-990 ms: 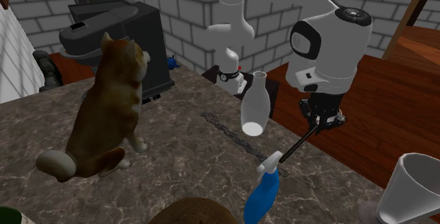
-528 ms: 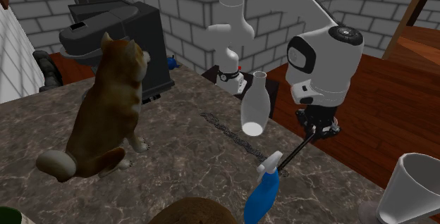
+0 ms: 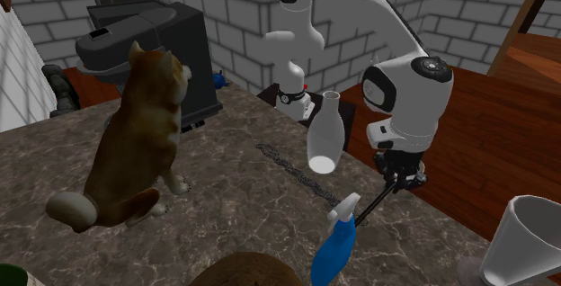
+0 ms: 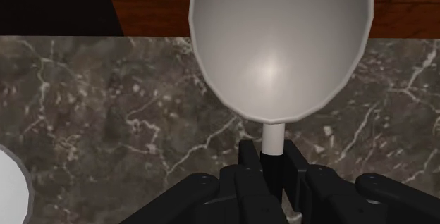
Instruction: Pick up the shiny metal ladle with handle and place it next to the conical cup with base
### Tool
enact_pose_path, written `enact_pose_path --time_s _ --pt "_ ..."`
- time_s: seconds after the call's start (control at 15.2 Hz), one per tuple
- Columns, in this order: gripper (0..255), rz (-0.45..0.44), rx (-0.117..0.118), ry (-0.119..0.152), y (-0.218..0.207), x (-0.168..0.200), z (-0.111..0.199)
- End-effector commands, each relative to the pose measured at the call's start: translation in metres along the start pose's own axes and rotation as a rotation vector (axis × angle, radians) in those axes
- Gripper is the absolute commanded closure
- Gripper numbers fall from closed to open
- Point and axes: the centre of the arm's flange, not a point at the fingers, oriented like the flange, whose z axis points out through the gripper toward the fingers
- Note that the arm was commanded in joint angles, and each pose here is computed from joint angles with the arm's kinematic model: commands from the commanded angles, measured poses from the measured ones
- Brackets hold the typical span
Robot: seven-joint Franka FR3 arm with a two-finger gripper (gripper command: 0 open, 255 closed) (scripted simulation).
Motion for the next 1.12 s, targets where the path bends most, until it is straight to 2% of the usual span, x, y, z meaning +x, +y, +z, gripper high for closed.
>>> enact_pose_path --time_s 0.0,0.2,0.73,0.79,1.06 --pt "255 0.0 0.001 0.0 0.0 0.0 0.011" --pt "255 0.0 0.001 0.0 0.001 0.002 0.026" --pt "255 0.0 0.001 0.0 0.001 0.002 0.027" --pt "0 0.0 0.001 0.0 0.001 0.002 0.027" --pt "0 0.0 0.001 0.0 0.001 0.002 0.027"
